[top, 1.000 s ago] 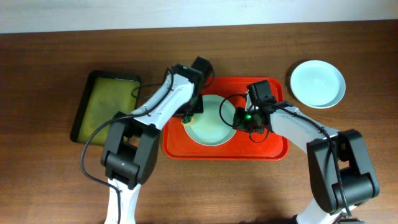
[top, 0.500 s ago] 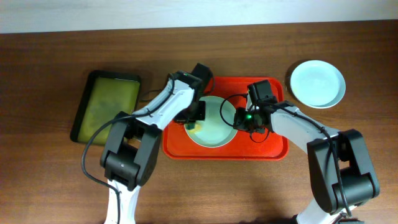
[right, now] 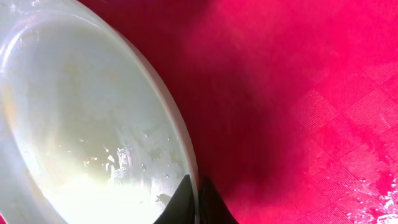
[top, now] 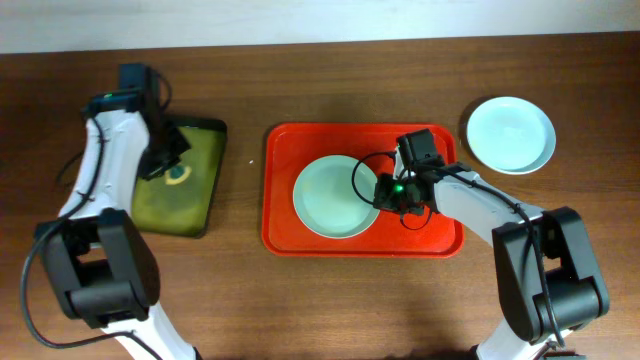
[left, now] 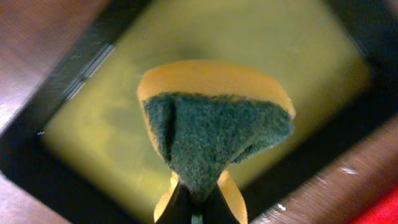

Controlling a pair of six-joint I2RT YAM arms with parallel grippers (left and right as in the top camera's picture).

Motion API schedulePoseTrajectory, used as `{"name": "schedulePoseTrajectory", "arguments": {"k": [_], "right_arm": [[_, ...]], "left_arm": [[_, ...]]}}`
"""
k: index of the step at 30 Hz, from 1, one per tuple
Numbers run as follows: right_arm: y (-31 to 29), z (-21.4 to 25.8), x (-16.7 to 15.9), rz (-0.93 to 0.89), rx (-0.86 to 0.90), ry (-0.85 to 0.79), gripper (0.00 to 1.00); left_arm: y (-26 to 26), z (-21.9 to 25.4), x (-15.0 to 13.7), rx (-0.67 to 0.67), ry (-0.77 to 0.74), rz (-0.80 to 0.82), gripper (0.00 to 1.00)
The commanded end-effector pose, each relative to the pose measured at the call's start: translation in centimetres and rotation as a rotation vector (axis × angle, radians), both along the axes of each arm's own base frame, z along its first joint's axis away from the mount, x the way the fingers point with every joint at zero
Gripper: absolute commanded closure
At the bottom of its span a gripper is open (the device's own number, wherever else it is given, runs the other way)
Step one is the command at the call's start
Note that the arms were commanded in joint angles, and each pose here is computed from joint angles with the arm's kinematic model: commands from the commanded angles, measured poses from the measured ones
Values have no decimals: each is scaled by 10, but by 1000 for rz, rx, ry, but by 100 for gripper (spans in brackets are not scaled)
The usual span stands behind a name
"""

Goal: Clean dirty plates on tray and stack at the side

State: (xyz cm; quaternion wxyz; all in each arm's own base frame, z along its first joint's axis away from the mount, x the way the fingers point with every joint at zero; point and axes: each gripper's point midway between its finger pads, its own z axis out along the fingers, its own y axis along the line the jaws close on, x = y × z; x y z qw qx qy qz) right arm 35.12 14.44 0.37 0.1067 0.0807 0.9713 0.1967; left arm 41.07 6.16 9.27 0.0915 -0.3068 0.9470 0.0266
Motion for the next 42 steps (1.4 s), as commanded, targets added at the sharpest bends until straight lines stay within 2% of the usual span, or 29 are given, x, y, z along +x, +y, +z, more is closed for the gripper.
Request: {"name": "schedulePoseTrajectory", "arguments": {"k": [1,2,4,5,6,7,9,10,11,12,14,16,21,27,31,33,34,35,36,37,39,40,41,42], "right_arm": [[-17,-17,-6,-33,-78,32,96],[-17,-17,-6,-33,-78,33,96],[-18,-17,-7,-32,-79,36,96],[-18,-16,-7,-32,-79,38,96],[-17,-13,-6,-13,-84,33,96],[-17,-5,-3,24,-95,26,96],[-18,28,9,79,-148,16,96],[-28,47,17,70,-249,4,96],[-38,78,26,71,-409,-24,96],[-39,101,30,79,-504,-57,96],[-35,153,41,89,-710,-182,96],[-20,212,52,93,-972,-402,96],[32,294,38,298,-1490,-688,96],[102,325,20,671,-1724,-762,96],[116,334,20,670,-1717,-808,96],[114,325,23,611,-1627,-834,96],[113,301,29,670,-1511,-818,96],[108,254,34,828,-1304,-725,96],[90,226,41,819,-1172,-639,96],[69,212,53,732,-1056,-578,96],[16,215,83,561,-1007,-532,96],[-9,215,98,466,-928,-526,96],[-34,206,113,423,-775,-504,96],[-61,192,122,398,-530,-478,96]], "left_arm": [[15,-30,-11,-31,11,72,99],[15,-39,-10,-29,-2,72,89],[15,-43,-8,-27,-19,72,82],[15,-43,-7,-27,-20,72,72],[15,-43,-7,-27,-20,71,56],[15,-43,-7,-26,-21,71,48],[15,-41,-7,-29,-22,71,41],[11,-39,-5,-50,-28,67,38],[8,-38,-3,-73,-33,63,29],[7,-39,-4,-75,-32,62,2],[7,-39,-5,-75,-26,63,1],[7,-39,-6,-76,-21,63,1],[7,-39,-6,-76,-22,63,0],[7,-39,-6,-76,-22,63,1],[7,-39,-6,-76,-22,63,1],[7,-39,-6,-76,-23,63,1],[7,-39,-5,-76,-26,63,1],[7,-39,-5,-76,-26,63,1],[7,-39,-5,-76,-26,63,1],[7,-39,-5,-76,-26,63,1],[7,-39,-5,-76,-26,63,1],[7,-39,-5,-76,-26,63,0],[7,-39,-5,-76,-26,63,1],[7,-39,-5,-76,-26,63,1]]}}
